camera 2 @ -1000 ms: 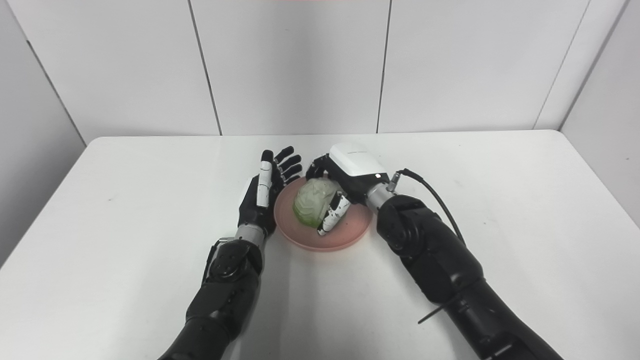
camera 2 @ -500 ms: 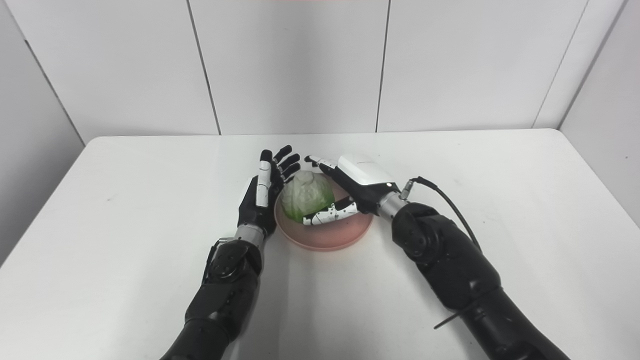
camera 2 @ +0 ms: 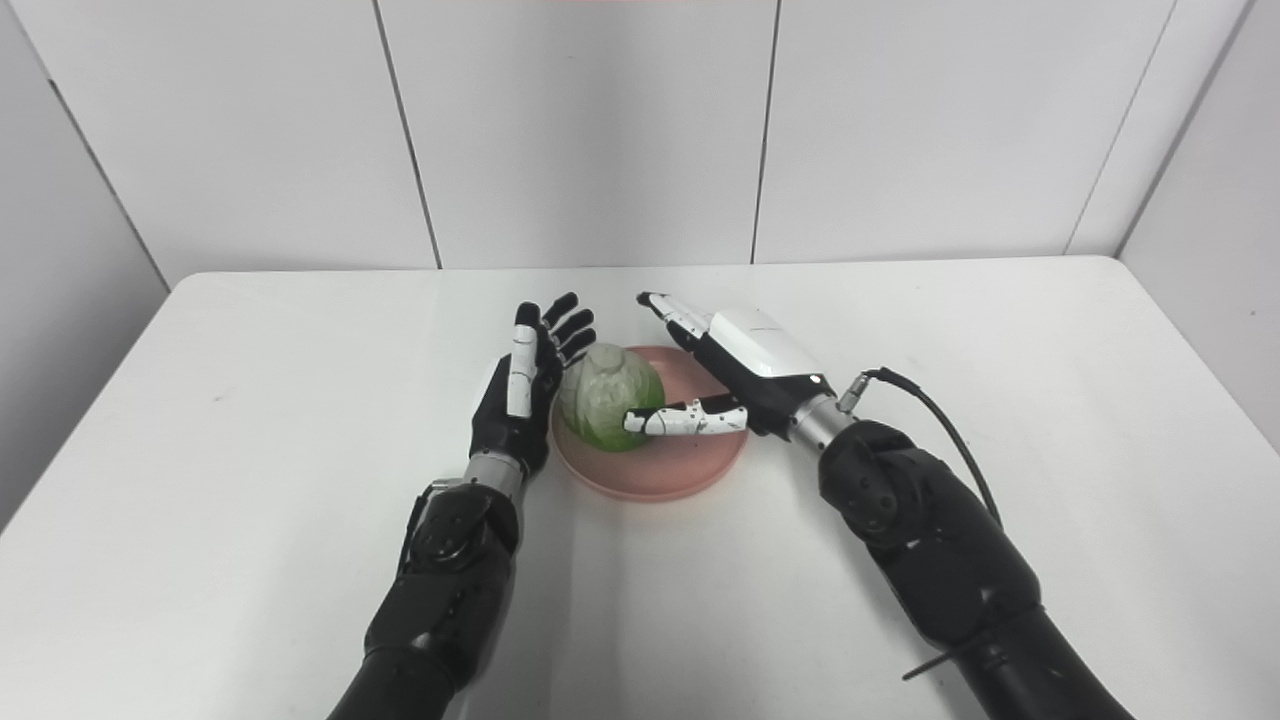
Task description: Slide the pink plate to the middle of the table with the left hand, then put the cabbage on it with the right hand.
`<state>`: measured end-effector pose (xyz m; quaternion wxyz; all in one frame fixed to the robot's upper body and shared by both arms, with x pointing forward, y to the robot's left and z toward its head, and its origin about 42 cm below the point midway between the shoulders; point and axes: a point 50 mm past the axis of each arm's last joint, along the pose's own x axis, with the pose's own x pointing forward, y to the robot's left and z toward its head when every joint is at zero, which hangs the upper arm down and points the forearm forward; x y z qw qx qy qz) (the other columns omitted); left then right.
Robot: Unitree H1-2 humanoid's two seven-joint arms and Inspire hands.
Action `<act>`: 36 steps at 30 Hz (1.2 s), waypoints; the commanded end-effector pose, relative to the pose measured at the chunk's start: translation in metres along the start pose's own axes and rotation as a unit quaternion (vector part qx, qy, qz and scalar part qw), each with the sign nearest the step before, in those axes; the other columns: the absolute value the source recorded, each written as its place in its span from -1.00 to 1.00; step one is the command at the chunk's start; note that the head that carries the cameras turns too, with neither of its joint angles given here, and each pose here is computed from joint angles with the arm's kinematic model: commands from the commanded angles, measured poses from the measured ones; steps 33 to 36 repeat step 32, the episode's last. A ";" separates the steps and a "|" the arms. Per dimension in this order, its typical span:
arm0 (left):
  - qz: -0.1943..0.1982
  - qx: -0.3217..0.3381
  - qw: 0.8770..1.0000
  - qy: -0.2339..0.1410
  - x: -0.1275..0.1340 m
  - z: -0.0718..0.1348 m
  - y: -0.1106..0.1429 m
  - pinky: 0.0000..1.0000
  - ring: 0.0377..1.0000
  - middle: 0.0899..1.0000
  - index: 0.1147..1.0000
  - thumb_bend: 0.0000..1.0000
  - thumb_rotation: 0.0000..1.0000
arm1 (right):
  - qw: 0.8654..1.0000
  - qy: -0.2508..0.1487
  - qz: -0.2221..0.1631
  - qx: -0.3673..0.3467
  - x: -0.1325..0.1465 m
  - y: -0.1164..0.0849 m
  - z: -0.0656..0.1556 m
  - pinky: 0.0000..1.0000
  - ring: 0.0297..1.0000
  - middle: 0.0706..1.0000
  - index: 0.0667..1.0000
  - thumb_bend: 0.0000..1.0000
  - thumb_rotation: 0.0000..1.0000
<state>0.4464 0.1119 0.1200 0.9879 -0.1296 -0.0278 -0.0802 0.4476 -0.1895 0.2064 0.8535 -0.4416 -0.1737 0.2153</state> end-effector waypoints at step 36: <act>-0.004 0.051 0.998 -0.042 -0.012 0.020 0.006 1.00 1.00 1.00 1.00 0.51 1.00 | 0.874 0.057 -0.212 0.434 0.001 0.051 -0.003 1.00 1.00 1.00 1.00 0.38 1.00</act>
